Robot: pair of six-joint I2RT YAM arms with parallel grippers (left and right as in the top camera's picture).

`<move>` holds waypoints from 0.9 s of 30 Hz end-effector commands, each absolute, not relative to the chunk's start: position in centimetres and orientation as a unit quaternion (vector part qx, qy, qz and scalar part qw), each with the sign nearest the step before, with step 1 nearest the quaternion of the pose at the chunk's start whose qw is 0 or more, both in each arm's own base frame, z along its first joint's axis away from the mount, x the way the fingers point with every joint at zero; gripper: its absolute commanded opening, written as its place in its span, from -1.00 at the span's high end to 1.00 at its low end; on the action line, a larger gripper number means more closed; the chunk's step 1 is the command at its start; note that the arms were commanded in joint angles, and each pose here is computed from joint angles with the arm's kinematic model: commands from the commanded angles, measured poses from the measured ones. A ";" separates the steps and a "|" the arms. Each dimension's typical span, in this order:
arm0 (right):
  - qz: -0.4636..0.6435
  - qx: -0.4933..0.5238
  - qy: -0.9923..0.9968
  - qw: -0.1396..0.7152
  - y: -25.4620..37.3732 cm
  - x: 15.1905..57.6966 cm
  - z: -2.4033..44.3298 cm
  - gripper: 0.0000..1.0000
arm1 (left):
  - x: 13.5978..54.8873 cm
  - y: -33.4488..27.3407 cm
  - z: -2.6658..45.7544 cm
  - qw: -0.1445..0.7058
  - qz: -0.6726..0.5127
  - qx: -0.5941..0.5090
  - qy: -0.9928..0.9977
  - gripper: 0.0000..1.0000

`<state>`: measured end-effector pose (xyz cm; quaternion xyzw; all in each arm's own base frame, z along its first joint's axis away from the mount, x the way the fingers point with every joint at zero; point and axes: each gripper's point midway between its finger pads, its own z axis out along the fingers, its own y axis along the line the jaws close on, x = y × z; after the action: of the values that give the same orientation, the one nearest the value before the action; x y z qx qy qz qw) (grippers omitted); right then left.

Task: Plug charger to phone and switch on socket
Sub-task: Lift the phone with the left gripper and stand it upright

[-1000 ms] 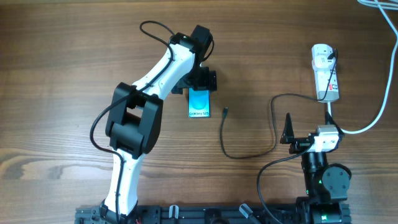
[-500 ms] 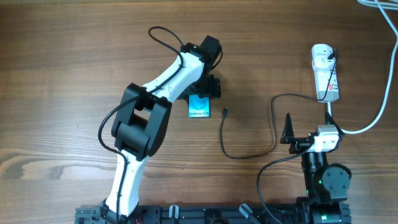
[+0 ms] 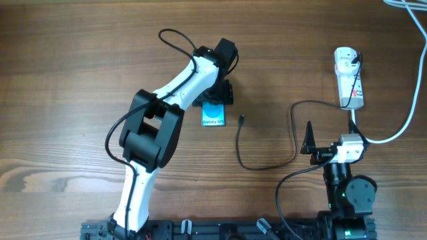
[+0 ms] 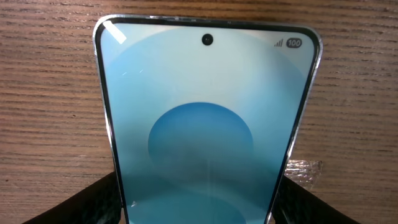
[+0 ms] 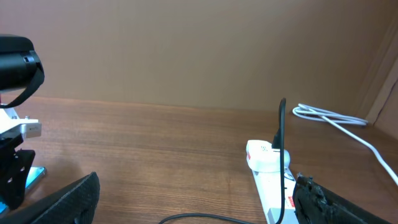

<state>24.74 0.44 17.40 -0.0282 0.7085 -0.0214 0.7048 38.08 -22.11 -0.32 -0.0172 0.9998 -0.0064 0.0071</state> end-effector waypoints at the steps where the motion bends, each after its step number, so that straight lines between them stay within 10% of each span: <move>1: -0.022 -0.033 0.705 0.708 0.6 24.7 17.6 -0.99 | 36.1 -20.9 -3.6 -0.041 0.017 -0.031 0.999 -0.50; 10: -0.022 -0.033 0.705 0.708 0.6 24.7 17.6 -1.00 | 37.2 -21.4 2.2 0.004 -0.027 -0.048 0.998 -0.39; 27: -0.022 -0.033 0.705 0.708 0.6 24.7 17.6 -1.00 | 35.1 -23.4 28.9 -0.154 -0.657 -0.063 0.735 -0.38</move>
<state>24.74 0.45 17.41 -0.0284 0.7084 -0.0212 0.7050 35.52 -24.77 22.48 -0.0857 0.8227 -0.5459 -0.1336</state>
